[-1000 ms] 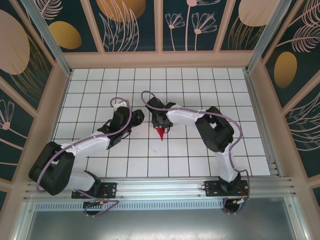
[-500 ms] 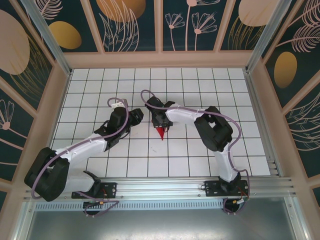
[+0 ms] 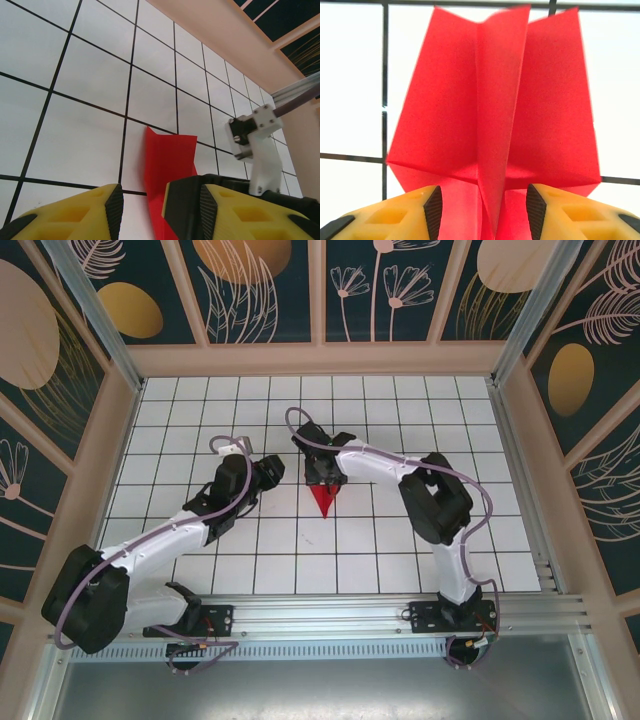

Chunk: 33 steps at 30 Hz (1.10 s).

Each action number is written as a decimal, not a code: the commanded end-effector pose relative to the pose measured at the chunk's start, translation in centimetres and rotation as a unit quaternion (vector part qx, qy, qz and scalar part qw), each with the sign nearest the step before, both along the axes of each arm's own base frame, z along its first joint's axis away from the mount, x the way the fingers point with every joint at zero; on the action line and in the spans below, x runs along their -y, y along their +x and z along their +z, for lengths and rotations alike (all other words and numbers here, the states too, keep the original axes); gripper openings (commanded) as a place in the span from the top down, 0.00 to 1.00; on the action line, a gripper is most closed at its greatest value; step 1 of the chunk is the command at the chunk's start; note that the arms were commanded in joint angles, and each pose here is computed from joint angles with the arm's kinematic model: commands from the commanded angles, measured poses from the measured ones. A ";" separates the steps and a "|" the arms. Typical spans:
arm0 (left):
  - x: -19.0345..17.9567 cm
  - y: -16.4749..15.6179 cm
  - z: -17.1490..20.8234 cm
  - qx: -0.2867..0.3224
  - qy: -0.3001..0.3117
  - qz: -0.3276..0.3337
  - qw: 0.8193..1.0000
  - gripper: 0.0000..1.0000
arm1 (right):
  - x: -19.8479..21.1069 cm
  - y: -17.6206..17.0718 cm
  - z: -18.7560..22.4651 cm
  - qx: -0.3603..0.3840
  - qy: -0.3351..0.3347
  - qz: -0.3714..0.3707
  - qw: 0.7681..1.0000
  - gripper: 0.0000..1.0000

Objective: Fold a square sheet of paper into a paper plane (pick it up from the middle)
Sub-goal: Move the paper plane to the center of the table, then reset both arms

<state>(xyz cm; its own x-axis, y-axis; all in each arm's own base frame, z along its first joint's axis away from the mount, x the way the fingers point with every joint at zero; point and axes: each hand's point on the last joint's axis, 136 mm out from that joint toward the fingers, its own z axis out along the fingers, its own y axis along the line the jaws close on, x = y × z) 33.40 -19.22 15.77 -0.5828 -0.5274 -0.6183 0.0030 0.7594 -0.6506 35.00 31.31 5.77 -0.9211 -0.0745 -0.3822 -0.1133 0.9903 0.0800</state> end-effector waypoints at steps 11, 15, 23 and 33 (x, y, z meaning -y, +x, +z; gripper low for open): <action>-6.8 0.4 1.4 0.053 0.178 0.106 0.977 0.23 | 11.4 2.5 19.3 0.299 -0.022 -0.115 0.947 0.15; -13.8 0.4 1.8 0.080 0.213 0.197 0.954 0.02 | 23.6 2.8 17.9 0.363 -0.055 -0.221 0.904 0.12; -21.7 1.3 0.4 0.093 0.308 0.265 0.909 0.01 | 33.4 1.3 8.8 0.402 -0.041 -0.225 0.886 0.08; -20.5 3.8 -0.3 0.211 0.346 0.185 0.895 0.02 | 31.9 3.1 7.4 0.484 0.003 -0.116 0.867 0.10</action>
<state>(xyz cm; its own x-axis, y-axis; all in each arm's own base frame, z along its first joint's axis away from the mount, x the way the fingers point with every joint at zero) 35.67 2.92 11.04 -0.2678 -0.1353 -0.9539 -0.3272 0.9440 -0.0421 36.57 -2.63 8.77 -0.3471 0.1271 -0.9292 0.2342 0.9711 0.0454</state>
